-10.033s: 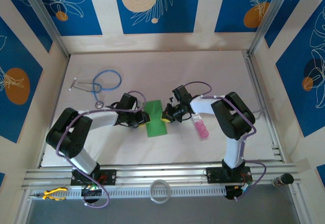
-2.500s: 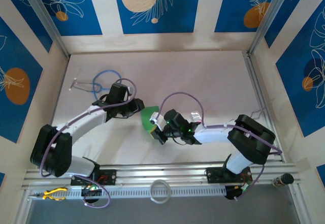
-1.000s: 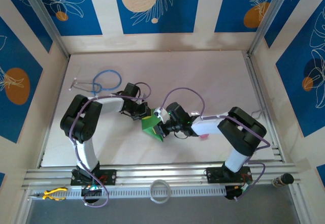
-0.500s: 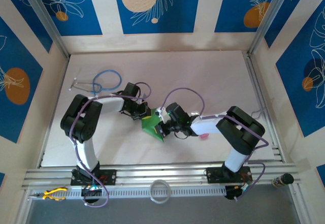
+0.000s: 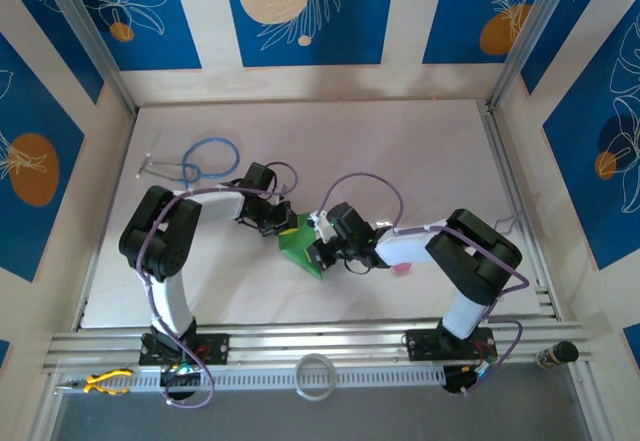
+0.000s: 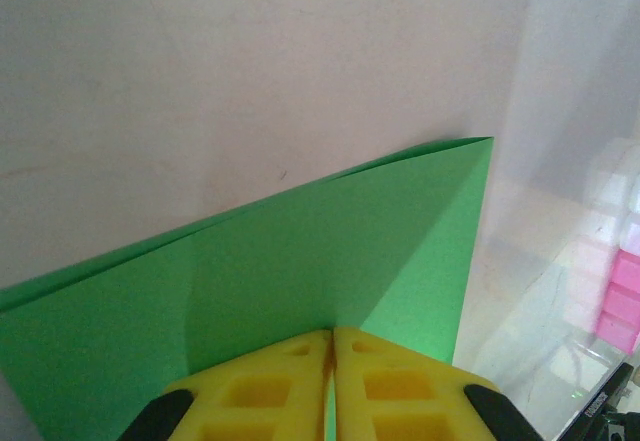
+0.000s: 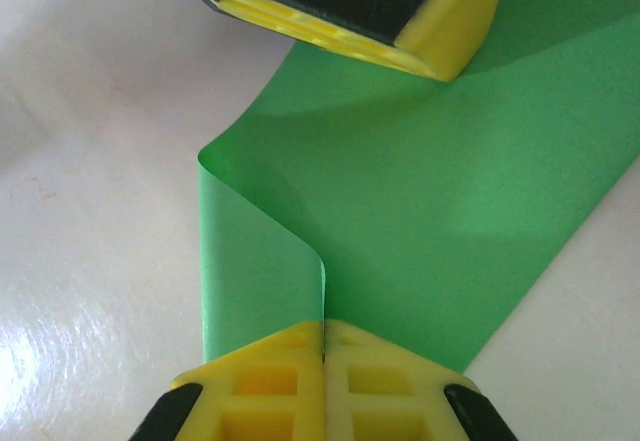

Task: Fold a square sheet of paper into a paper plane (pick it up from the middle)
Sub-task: Third fold the triangle at the center of the table.

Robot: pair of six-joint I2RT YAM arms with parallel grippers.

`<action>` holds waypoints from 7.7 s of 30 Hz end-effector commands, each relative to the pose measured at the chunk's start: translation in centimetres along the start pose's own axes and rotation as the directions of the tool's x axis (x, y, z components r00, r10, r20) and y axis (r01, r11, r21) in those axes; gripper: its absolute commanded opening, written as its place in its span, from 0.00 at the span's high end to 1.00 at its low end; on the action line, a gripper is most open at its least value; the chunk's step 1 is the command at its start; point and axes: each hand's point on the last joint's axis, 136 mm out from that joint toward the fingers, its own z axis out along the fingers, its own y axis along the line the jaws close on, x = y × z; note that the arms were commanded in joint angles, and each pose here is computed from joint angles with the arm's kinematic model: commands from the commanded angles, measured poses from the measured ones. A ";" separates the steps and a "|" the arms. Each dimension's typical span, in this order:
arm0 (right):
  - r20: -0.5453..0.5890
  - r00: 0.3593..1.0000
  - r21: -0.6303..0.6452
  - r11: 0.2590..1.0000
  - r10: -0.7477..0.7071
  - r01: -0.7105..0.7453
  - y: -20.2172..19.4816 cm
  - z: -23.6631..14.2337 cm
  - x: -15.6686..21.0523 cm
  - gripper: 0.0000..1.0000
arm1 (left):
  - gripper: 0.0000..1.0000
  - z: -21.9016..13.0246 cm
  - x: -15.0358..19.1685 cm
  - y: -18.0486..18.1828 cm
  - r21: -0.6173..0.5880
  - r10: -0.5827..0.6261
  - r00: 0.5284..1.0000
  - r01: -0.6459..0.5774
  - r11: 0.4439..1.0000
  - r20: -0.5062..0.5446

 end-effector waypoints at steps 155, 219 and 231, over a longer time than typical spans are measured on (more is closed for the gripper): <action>0.000 0.994 0.105 0.988 0.110 -0.110 -1.0 -1.9 -1.7 0.75 | 1.00 0.8 8.3 2.1 0.131 -0.211 0.966 0.192 0.973 0.151; -0.377 0.822 0.017 0.891 0.426 -0.454 2.6 -1.6 6.0 0.93 | 1.00 1.4 8.2 2.4 0.098 -0.198 0.971 0.186 0.978 0.136; -0.363 0.835 -0.025 0.892 0.413 -0.452 3.7 -3.5 4.8 0.93 | 1.00 1.5 8.1 2.2 0.104 -0.199 0.970 0.186 0.977 0.136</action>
